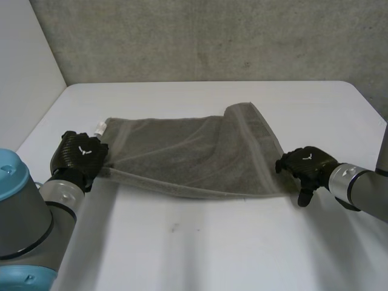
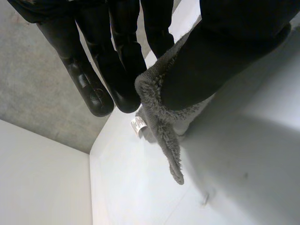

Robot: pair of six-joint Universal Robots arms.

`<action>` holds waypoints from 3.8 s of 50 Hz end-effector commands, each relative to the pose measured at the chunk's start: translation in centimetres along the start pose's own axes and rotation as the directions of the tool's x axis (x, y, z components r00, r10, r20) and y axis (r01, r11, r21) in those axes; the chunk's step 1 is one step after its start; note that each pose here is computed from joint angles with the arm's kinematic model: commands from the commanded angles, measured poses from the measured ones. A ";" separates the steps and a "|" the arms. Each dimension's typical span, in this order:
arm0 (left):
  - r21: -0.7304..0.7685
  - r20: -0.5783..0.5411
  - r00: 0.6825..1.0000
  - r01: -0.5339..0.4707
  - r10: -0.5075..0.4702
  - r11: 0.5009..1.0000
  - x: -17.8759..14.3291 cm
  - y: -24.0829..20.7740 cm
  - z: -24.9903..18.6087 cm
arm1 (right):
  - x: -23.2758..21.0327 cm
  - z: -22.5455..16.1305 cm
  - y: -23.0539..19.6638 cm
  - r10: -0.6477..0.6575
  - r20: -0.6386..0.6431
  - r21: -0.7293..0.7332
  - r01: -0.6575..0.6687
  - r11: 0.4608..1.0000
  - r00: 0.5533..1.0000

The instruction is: Fold the towel.

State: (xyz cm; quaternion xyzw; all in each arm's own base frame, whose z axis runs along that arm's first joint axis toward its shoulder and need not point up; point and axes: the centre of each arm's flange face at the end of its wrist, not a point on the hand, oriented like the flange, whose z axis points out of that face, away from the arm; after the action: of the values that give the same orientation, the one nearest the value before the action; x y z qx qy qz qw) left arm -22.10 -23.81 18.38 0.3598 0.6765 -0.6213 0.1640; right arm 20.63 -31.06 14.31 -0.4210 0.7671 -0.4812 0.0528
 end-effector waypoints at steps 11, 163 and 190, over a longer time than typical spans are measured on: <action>-0.010 0.001 1.000 0.003 -0.003 1.000 0.0 0.4 0.3 | 0.3 2.5 0.8 -0.041 -0.041 0.057 0.044 0.997 0.998; -0.320 -0.209 0.968 0.066 -0.138 0.945 -5.5 3.2 -3.4 | 0.0 -9.5 -2.3 -0.241 0.073 -0.357 0.250 0.900 0.968; -0.052 -0.137 0.990 -0.051 0.044 0.997 -6.5 -2.5 9.3 | 5.0 -1.9 -9.4 -0.254 -0.279 -0.112 0.231 0.966 0.926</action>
State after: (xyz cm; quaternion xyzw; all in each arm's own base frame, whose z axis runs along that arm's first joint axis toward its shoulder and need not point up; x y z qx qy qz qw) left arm -18.55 -29.16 18.23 0.4339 0.7567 -0.4715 0.1295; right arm 20.51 -29.19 18.98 -0.5338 0.7677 -0.3385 -0.1056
